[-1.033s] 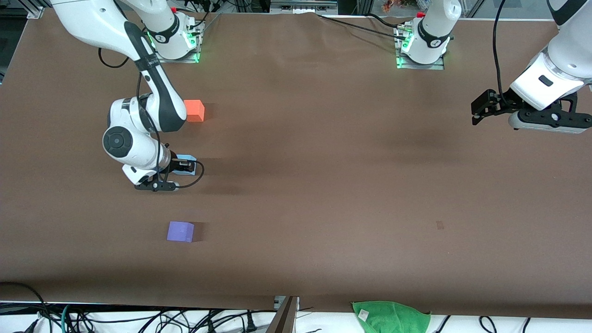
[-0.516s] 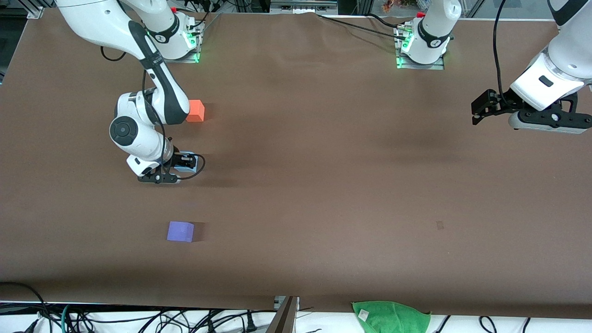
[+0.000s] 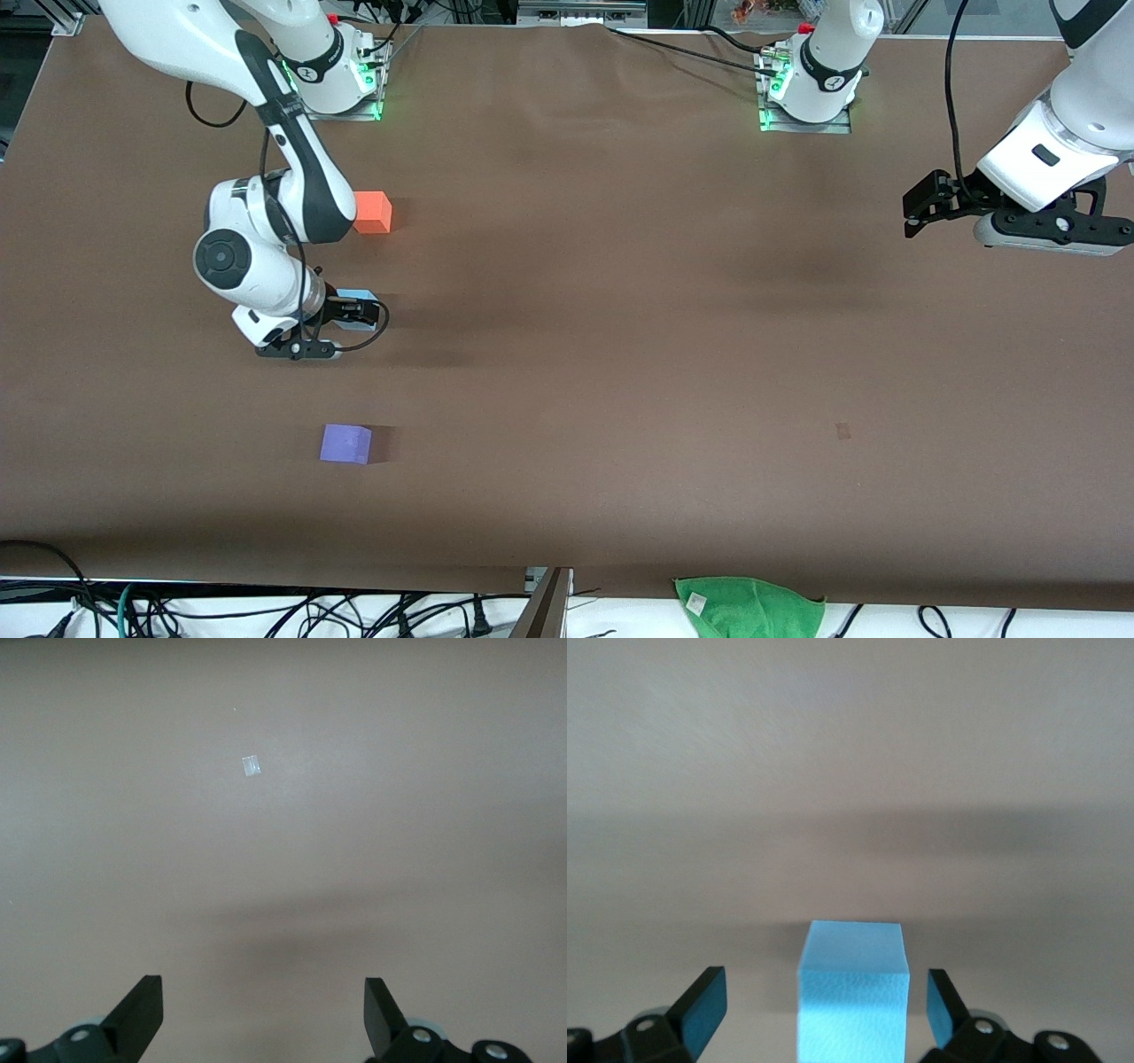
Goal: Place blue block between orange and purple blocks
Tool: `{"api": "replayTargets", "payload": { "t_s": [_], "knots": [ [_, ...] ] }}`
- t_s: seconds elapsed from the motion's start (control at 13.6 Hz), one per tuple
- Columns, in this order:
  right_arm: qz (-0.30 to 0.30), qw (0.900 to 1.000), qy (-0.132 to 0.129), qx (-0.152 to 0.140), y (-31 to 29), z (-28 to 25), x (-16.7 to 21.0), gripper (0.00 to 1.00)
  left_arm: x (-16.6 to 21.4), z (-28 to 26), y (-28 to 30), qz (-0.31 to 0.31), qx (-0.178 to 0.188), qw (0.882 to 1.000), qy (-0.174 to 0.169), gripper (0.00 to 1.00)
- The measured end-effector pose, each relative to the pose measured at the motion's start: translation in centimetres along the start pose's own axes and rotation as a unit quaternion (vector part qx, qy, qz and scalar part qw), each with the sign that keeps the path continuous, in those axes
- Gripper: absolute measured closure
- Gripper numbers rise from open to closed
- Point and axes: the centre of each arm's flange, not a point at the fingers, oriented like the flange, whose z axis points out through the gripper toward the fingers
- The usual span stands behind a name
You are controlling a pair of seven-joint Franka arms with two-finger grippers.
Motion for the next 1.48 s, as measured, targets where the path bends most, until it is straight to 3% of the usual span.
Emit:
{"api": "replayTargets", "payload": {
  "t_s": [0.37,0.66,0.96,1.33,1.48],
  "knots": [
    [-0.044,0.998,-0.034,-0.007,3.8,-10.8,2.3,0.0,-0.1,0.1,-0.3,-0.003,0.0,1.0,-0.007,0.0],
    [-0.046,0.998,-0.042,-0.009,5.8,-18.9,2.7,0.0,-0.1,0.2,-0.9,-0.008,0.0,1.0,-0.008,0.0],
    [-0.038,0.997,-0.067,-0.013,6.8,-23.7,1.7,0.0,-0.1,0.2,-0.9,-0.008,0.0,1.0,-0.008,0.0],
    [-0.033,0.997,-0.064,-0.01,7.7,-27.6,-0.2,0.0,-0.1,0.2,-0.8,-0.007,0.0,1.0,-0.009,0.0],
    [-0.04,0.997,-0.058,-0.022,7.3,-29.0,-1.0,0.0,-0.1,0.2,-0.8,-0.007,0.0,1.0,-0.008,0.0]
  ]
}}
